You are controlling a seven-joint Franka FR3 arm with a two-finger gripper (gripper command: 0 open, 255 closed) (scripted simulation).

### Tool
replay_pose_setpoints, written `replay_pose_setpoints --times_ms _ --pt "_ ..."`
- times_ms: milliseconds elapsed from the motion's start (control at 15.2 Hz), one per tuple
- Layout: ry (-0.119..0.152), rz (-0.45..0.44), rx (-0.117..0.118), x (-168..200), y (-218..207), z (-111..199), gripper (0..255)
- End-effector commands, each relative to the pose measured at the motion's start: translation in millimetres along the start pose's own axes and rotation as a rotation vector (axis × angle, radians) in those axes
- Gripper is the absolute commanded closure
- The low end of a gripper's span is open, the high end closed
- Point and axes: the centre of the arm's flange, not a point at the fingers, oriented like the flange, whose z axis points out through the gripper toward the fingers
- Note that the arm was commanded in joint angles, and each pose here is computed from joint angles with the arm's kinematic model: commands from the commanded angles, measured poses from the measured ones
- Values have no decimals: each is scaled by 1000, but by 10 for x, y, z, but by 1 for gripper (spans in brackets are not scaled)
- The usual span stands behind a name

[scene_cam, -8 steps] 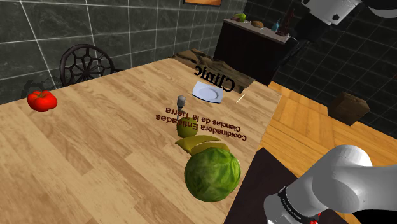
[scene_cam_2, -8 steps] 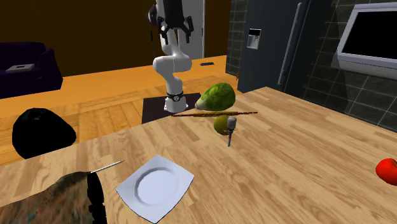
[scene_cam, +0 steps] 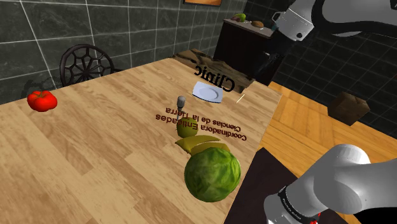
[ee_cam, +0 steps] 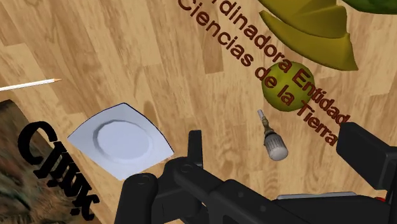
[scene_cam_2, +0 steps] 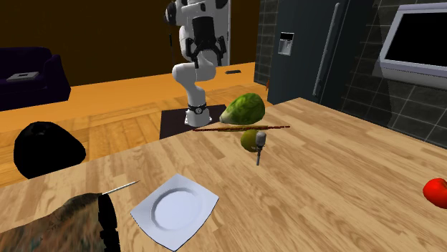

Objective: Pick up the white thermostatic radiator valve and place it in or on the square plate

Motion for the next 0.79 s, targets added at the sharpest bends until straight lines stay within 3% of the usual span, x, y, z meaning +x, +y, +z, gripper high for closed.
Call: replay_pose_setpoints --times_ms 0,726 --pt "2 -27 5 99 -41 236 0" --pt "4 -174 36 745 -329 1494 0"
